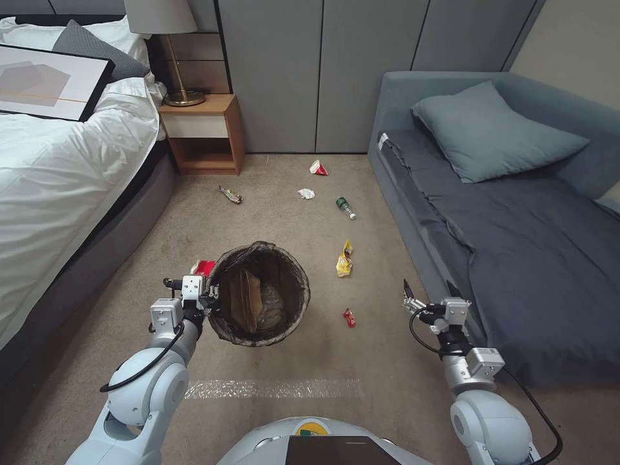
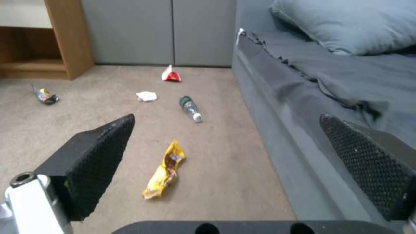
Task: Pick up the trash bin, then pick up the garbage from the floor and place it into the trash bin.
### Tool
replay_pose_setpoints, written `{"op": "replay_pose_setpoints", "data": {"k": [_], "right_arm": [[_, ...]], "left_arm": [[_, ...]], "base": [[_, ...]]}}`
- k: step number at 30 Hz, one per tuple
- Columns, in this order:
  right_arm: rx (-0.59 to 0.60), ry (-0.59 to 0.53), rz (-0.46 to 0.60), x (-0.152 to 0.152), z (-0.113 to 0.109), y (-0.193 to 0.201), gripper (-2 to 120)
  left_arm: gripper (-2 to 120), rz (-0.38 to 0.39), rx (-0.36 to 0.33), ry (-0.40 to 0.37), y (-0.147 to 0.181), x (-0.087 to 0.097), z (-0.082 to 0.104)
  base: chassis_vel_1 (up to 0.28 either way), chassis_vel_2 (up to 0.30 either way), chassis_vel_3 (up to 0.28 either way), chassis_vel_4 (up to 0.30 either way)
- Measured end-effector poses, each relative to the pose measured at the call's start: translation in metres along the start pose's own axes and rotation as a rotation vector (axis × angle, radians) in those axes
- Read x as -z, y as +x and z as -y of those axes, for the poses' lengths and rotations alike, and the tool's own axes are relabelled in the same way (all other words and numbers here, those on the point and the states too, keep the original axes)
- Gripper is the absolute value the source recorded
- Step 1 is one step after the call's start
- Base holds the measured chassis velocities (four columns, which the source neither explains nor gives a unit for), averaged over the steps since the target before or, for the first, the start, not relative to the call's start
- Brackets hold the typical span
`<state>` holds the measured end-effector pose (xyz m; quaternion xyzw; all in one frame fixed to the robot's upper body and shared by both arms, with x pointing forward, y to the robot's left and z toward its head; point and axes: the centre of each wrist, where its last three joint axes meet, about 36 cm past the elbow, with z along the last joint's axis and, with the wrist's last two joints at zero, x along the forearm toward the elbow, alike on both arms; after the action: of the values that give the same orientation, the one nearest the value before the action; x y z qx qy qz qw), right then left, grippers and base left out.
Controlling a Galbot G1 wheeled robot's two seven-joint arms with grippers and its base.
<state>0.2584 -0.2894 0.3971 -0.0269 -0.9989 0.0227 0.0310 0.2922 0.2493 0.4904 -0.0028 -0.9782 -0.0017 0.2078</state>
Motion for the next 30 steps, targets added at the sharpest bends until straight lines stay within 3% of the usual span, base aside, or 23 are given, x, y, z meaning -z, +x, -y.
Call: {"op": "replay_pose_setpoints", "data": {"k": [5, 11, 19, 30], "right_arm": [[0.039, 0.015, -0.034, -0.001, 0.003, -0.002, 100], [0.181, -0.006, -0.171, -0.019, 0.015, -0.019, 100], [0.257, 0.023, -0.298, -0.045, 0.032, -0.053, 100], [0.301, -0.023, -0.413, -0.074, 0.018, -0.083, 100]], "left_arm": [[5, 0.006, -0.004, 0.0, 0.002, 0.002, 0.0], [5, 0.012, -0.01, -0.002, 0.005, 0.006, 0.001], [5, 0.018, -0.032, -0.001, 0.004, 0.012, 0.003], [5, 0.019, -0.055, -0.003, 0.002, 0.017, 0.002]], "base": [[-0.087, 0.09, 0.063, -0.063], [0.0, 0.0, 0.0, 0.0], [0.0, 0.0, 0.0, 0.0], [0.0, 0.0, 0.0, 0.0]]}}
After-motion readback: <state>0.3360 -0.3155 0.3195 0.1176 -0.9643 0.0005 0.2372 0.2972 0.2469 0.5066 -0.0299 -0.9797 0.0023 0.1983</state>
